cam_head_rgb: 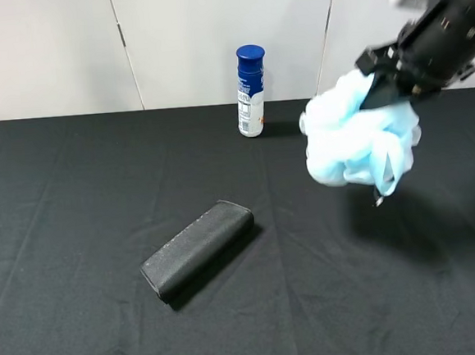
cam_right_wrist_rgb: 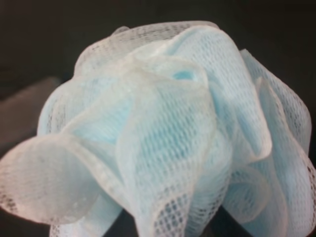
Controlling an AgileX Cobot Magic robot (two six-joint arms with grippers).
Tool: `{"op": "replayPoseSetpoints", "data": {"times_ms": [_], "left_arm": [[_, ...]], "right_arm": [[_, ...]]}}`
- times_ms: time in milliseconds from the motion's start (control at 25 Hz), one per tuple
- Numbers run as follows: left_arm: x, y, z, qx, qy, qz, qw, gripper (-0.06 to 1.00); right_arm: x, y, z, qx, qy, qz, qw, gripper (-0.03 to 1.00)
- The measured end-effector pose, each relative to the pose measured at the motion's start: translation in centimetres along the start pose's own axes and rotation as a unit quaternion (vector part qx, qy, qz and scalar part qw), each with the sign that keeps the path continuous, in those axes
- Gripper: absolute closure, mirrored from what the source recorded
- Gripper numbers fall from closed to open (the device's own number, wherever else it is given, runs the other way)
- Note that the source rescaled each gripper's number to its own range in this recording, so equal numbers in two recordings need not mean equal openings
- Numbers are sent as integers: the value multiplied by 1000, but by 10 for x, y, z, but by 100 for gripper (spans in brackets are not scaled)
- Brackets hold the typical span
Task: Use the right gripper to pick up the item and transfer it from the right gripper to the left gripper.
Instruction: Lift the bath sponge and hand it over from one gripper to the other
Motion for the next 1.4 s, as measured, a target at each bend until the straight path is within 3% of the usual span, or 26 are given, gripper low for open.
{"op": "replayPoseSetpoints", "data": {"times_ms": [200, 400, 640, 800, 920, 1120, 1400], "left_arm": [[-27, 30, -7, -43, -64, 10, 997, -5], [-54, 46, -25, -89, -146, 23, 985, -5], [-98, 64, -56, -104, -214, 31, 971, -5], [-125, 68, -86, -140, -257, 35, 956, -5], [-138, 76, -112, -154, -285, 33, 945, -5], [-153, 93, -148, -171, -307, 4, 936, -5], [-170, 102, -198, -197, -338, -1, 920, -5]], "right_arm": [[28, 9, 17, 7, 27, -27, 999, 94], [40, 14, 30, 2, 68, -33, 997, 94], [43, 14, 39, -6, 102, -28, 994, 95], [44, 14, 44, -12, 124, -30, 992, 95], [45, 15, 46, -12, 132, -34, 991, 95], [45, 16, 46, -9, 135, -36, 990, 95], [46, 17, 49, -14, 146, -41, 988, 95]]}}
Point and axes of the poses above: a point on each arm's last joint axis where the gripper is mounted, x pointing back along that axis away from the gripper, z along the wrist's bending axis when the last joint is at zero, y = z × x, the point moved 3 cm from there along -x, pointing out along that axis toward the gripper, and after that the axes turned 8 degrees about x, right-handed, at the moved point
